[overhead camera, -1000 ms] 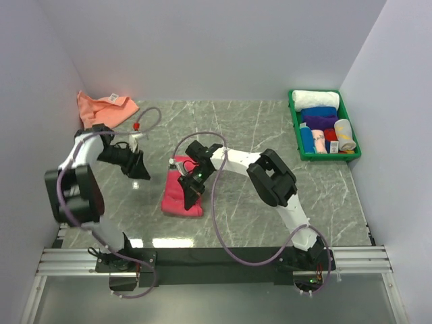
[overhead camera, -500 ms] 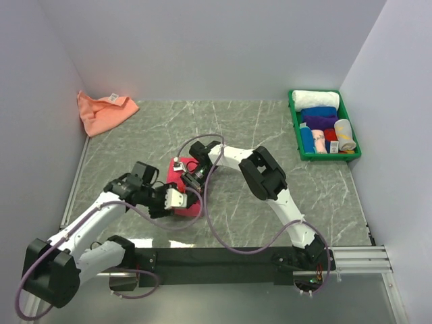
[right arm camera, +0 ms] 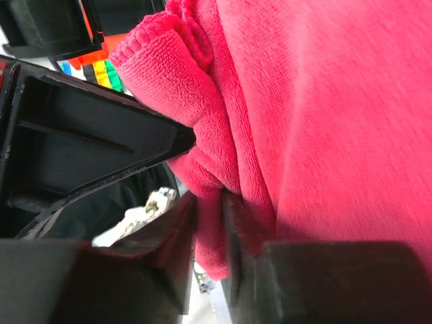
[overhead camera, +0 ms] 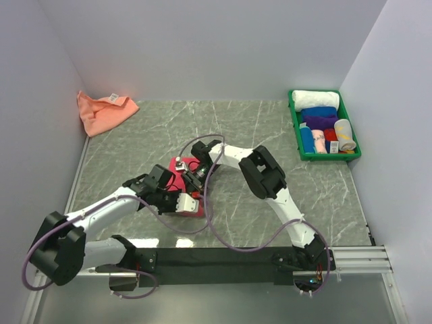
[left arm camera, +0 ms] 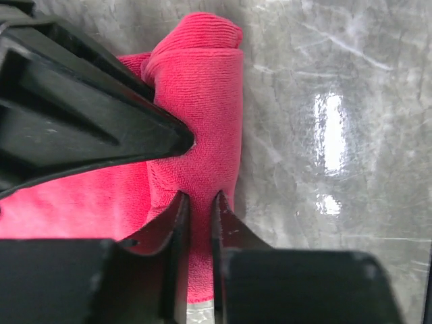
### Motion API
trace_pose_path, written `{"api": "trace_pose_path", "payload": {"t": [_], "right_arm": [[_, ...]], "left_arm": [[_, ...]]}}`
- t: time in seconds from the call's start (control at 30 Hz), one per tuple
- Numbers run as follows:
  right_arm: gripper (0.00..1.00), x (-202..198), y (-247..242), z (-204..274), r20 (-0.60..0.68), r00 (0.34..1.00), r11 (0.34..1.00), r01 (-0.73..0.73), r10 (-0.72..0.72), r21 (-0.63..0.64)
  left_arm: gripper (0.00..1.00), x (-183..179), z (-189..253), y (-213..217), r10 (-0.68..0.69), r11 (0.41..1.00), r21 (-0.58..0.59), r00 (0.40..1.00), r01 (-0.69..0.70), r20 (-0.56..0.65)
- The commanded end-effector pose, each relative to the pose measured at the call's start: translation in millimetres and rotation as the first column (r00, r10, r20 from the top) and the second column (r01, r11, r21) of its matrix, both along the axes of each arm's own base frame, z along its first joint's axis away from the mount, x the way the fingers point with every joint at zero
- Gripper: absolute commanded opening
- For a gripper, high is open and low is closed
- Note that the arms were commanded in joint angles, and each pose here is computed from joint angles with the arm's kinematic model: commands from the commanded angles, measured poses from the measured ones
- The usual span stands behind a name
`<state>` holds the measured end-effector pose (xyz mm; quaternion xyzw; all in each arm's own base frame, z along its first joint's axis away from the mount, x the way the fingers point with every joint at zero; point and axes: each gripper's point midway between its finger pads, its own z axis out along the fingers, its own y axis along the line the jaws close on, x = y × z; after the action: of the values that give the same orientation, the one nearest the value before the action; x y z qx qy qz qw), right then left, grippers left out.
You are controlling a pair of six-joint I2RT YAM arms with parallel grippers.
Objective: Roll the towels
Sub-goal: Roll the towel
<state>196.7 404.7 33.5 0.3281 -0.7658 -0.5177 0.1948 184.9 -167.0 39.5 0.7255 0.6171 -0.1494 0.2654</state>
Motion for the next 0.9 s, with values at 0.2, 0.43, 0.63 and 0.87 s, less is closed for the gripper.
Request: {"api": "trace_pose_path", "payload": {"t": [0.2, 0.43, 0.63, 0.87], "right_arm": [[0.54, 89, -68, 18, 0.404, 0.904, 0.974, 0.199, -0.14, -0.108], [0.54, 134, -130, 86, 0.69, 0.656, 0.917, 0.399, -0.305, 0.025], [0.54, 106, -166, 120, 0.827, 0.447, 0.894, 0.427, -0.34, 0.136], [0.53, 47, -130, 123, 0.912, 0.362, 0.971, 0.205, -0.192, 0.123]], "left_arm": [[0.01, -41, -19, 19, 0.083, 0.991, 0.126, 0.911, -0.034, -0.403], [0.01, -7, -5, 11, 0.177, 0.984, 0.124, 0.75, -0.127, -0.637], [0.01, 32, -22, 7, 0.245, 0.969, 0.163, 0.636, -0.186, -0.732], [0.04, 62, -59, 9, 0.331, 0.943, 0.251, 0.537, -0.22, -0.776]]}}
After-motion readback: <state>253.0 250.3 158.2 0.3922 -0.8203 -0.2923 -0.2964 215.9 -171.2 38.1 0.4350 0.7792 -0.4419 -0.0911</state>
